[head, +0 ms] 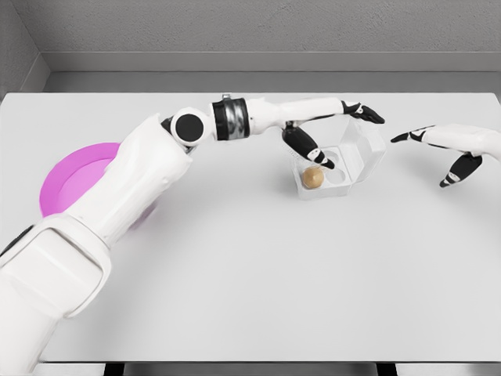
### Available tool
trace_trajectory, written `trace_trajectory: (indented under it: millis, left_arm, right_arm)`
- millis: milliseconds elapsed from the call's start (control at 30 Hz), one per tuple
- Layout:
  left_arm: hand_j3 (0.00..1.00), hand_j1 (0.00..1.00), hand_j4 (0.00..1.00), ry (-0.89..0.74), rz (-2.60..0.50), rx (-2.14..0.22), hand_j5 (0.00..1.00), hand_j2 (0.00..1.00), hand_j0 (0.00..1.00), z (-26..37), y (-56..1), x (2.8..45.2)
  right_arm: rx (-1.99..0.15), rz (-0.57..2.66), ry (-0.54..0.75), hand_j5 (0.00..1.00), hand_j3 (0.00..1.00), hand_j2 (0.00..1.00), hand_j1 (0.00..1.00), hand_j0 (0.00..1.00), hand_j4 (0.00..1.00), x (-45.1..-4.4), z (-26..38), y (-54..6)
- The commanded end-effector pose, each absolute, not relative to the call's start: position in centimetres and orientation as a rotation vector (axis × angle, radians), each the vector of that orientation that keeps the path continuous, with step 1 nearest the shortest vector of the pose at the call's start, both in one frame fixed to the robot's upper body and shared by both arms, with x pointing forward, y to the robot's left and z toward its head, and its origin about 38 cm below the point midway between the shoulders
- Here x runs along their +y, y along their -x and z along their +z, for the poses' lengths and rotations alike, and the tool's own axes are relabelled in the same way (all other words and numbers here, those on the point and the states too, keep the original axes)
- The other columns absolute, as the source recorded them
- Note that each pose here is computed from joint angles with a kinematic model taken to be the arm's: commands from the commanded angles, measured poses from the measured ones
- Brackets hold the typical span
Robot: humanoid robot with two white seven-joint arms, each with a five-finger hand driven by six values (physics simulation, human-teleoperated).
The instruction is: Pack egg into the box and close the box lid
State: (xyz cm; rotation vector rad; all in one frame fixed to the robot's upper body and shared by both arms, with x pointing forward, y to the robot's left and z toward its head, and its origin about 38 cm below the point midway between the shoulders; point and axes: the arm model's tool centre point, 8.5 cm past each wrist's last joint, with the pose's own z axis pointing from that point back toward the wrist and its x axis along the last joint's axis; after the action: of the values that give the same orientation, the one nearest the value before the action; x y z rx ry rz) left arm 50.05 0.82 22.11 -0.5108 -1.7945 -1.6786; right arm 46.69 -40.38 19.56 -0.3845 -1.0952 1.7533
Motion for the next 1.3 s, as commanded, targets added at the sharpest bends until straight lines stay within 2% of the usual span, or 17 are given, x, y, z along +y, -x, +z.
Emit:
trace_trajectory:
  millis: [0,133,233,400,567,667,700,867,1267]
  left_arm:
    - [1.00,1.00,1.00,0.573,-1.667,-1.816,1.00,1.00,1.00,22.8,-49.2,2.2]
    - [1.00,1.00,1.00,0.528,-1.659,-1.834,1.00,1.00,1.00,24.1,-49.5,6.9]
    - [1.00,1.00,1.00,0.440,-1.744,-1.832,1.00,1.00,1.00,25.8,-48.2,12.3]
    - [1.00,1.00,1.00,0.395,-1.783,-1.787,1.00,1.00,1.00,25.5,-47.8,14.6]
    - [1.00,1.00,1.00,0.390,-1.777,-1.779,1.00,1.00,1.00,25.3,-47.8,15.1]
    - [1.00,1.00,1.00,0.325,-1.775,-1.741,1.00,1.00,1.00,25.2,-48.0,18.0]
    - [1.00,1.00,1.00,0.268,-1.776,-1.706,1.00,1.00,1.00,25.2,-48.1,20.3]
    - [1.00,1.00,1.00,0.160,-1.746,-1.591,1.00,1.00,1.00,23.5,-47.6,26.5]
    - [1.00,1.00,1.00,0.203,-1.738,-1.598,1.00,1.00,1.00,22.5,-47.6,25.1]
  right_arm:
    - [-1.102,1.750,0.385,1.00,1.00,1.00,1.00,1.00,1.00,-40.3,19.7,-46.7]
    - [-1.090,1.752,0.374,1.00,1.00,1.00,1.00,1.00,1.00,-40.3,19.1,-46.5]
    - [-1.085,1.744,0.375,1.00,1.00,1.00,1.00,1.00,1.00,-40.5,19.1,-46.5]
    - [-1.085,1.746,0.374,1.00,1.00,1.00,1.00,1.00,1.00,-40.3,19.0,-46.6]
    - [-1.055,1.788,0.397,1.00,1.00,1.00,1.00,1.00,1.00,-39.3,18.4,-47.0]
    - [-1.056,1.823,0.368,1.00,1.00,1.00,1.00,1.00,1.00,-37.8,17.7,-47.1]
    - [-1.056,1.828,0.364,1.00,1.00,1.00,1.00,1.00,1.00,-37.6,17.6,-47.1]
    - [-1.093,1.861,0.371,1.00,1.00,1.00,1.00,1.00,1.00,-36.5,18.8,-47.3]
    - [-1.199,1.976,0.420,1.00,1.00,1.00,1.00,1.00,1.00,-33.5,23.2,-46.4]
